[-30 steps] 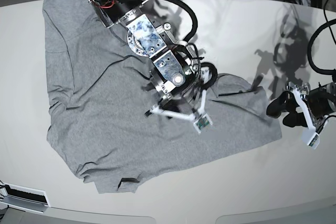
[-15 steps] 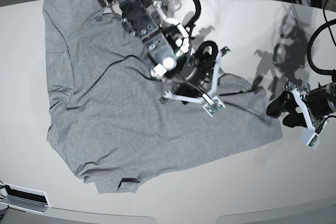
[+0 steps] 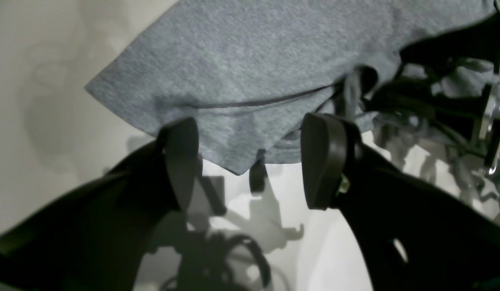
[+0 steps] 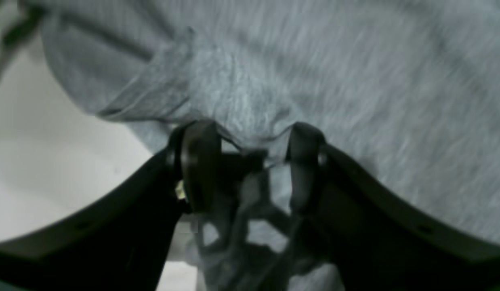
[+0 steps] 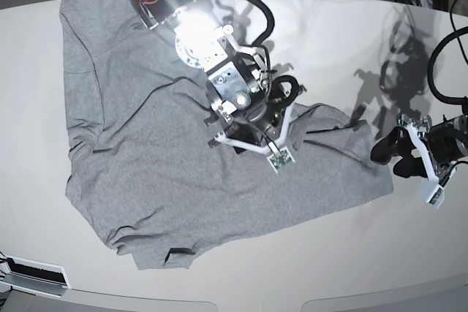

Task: Layout the t-shirt on the table in an organized manner, then fold the t-shirt properly
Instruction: 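Lift the grasped fold with the right gripper and pull it outward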

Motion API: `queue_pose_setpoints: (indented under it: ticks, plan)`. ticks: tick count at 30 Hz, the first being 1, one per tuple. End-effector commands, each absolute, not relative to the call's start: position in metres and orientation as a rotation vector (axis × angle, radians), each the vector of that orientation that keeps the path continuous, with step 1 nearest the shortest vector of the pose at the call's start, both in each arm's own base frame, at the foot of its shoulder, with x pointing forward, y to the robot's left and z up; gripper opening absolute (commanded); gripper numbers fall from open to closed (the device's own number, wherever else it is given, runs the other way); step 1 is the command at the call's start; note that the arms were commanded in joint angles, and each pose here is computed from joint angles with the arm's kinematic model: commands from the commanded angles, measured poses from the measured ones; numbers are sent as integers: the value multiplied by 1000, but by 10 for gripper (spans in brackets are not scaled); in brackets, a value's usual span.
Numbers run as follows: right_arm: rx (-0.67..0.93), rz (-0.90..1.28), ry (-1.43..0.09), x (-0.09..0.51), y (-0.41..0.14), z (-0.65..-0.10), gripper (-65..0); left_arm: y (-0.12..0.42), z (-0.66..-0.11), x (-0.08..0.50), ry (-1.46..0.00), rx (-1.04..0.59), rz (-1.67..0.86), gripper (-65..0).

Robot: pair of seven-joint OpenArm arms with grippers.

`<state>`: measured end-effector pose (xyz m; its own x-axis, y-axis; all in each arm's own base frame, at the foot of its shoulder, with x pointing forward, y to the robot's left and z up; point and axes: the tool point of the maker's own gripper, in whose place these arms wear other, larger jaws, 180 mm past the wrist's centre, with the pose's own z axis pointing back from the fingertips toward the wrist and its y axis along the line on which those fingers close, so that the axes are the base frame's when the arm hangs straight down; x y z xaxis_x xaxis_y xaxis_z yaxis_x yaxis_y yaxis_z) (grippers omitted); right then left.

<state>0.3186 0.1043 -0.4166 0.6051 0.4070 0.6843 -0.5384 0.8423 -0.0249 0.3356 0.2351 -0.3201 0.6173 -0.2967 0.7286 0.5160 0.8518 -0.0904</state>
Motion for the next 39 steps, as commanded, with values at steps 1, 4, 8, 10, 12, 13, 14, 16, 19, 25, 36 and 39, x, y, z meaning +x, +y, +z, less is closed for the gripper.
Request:
queue_pose_setpoints:
  ticks: [1, 4, 8, 10, 12, 13, 14, 16, 19, 25, 36, 39]
  plan:
    - [223, 553, -795, 329, 116, -399, -331, 238, -301, 345, -833, -301, -483, -243]
    - [236, 571, -811, 331, 119, -396, -331, 238, -301, 345, -833, -302, -483, -243]
    - [275, 588, -810, 328, 126, -395, -331, 238, -302, 345, -832, -302, -483, -243]
    - [300, 603, -804, 325, 130, -394, -331, 238, -302, 345, -832, -302, -483, -243]
    - [305, 607, -803, 324, 131, -395, -331, 238, -301, 345, -833, -302, -483, -243]
    - [306, 606, -806, 324, 131, -394, -331, 238, -301, 345, -833, -302, -483, -243]
    - [308, 606, -808, 324, 131, -394, -331, 238, -301, 345, -833, -302, -483, -243]
    - [306, 602, -810, 324, 131, -394, -331, 238, -301, 345, -833, -302, -483, -243]
    - [291, 578, -827, 328, 128, -394, -331, 238, -302, 345, -832, -302, -483, -243]
    - [206, 604, -792, 325, 115, -433, -333, 238, -301, 345, -834, -306, -482, -243]
    - [160, 622, -810, 335, 110, -423, -650, 237, -301, 345, -836, -309, -481, -243]
    - [174, 636, -839, 341, 115, -404, -650, 237, -301, 345, -836, -309, -481, -243]
